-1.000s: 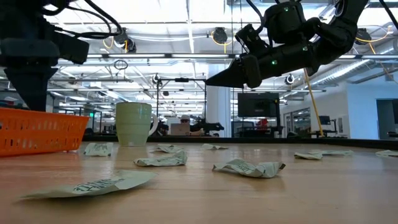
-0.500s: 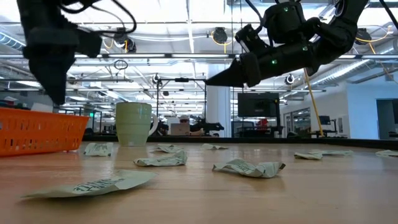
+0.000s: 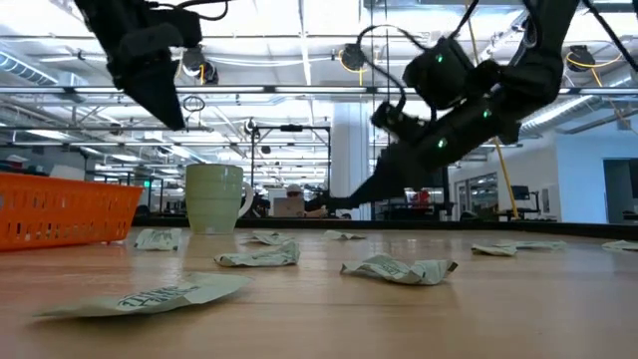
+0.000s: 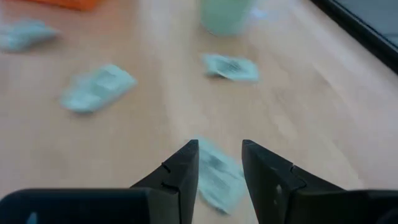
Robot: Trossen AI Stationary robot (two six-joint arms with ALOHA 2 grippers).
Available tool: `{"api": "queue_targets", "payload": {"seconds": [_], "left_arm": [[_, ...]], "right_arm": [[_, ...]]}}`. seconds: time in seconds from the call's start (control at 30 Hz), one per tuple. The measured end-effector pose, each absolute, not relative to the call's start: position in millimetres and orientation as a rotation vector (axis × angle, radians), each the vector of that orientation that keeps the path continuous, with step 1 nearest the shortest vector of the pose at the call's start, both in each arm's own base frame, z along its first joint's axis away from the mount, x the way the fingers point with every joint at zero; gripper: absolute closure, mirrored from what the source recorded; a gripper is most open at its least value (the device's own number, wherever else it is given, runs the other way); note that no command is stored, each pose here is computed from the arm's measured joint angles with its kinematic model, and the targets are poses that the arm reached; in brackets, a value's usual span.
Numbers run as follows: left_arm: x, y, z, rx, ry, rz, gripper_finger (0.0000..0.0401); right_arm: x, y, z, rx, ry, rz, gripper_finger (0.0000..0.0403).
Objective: Pick and place Stevia / Truvia into bins
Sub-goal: Put the stevia packet into the orange bin
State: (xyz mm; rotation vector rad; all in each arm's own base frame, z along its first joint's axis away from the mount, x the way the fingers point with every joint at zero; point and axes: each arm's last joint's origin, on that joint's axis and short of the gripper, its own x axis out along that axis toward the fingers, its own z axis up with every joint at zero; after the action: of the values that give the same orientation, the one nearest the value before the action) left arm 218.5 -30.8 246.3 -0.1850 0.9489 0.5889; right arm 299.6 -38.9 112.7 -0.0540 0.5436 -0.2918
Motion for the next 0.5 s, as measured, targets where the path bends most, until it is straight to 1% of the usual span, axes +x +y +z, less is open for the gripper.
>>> {"api": "queue_targets", "payload": {"seconds": [0.1,0.27,0.4,0.5], "left_arm": [[222,-30,248,-0.189,0.932,0.557,0.0281],[223,-30,248,-0.182,0.926,0.55,0.0281],[223,-30,248,-0.189,0.93,0.541,0.0281],[223,-30,248,-0.189,0.93,0.541,0.0281]], "right_arm": [[300,-45,99,-0.067,0.576,-0.363,0.0281],[301,-50,87,-0.044,0.576,-0.384,0.0258],[301,-52,83,-0.025,0.584,-0.343,0.0243],[302,-51,82,-0.013,0.583,-0.307,0.0241]]}}
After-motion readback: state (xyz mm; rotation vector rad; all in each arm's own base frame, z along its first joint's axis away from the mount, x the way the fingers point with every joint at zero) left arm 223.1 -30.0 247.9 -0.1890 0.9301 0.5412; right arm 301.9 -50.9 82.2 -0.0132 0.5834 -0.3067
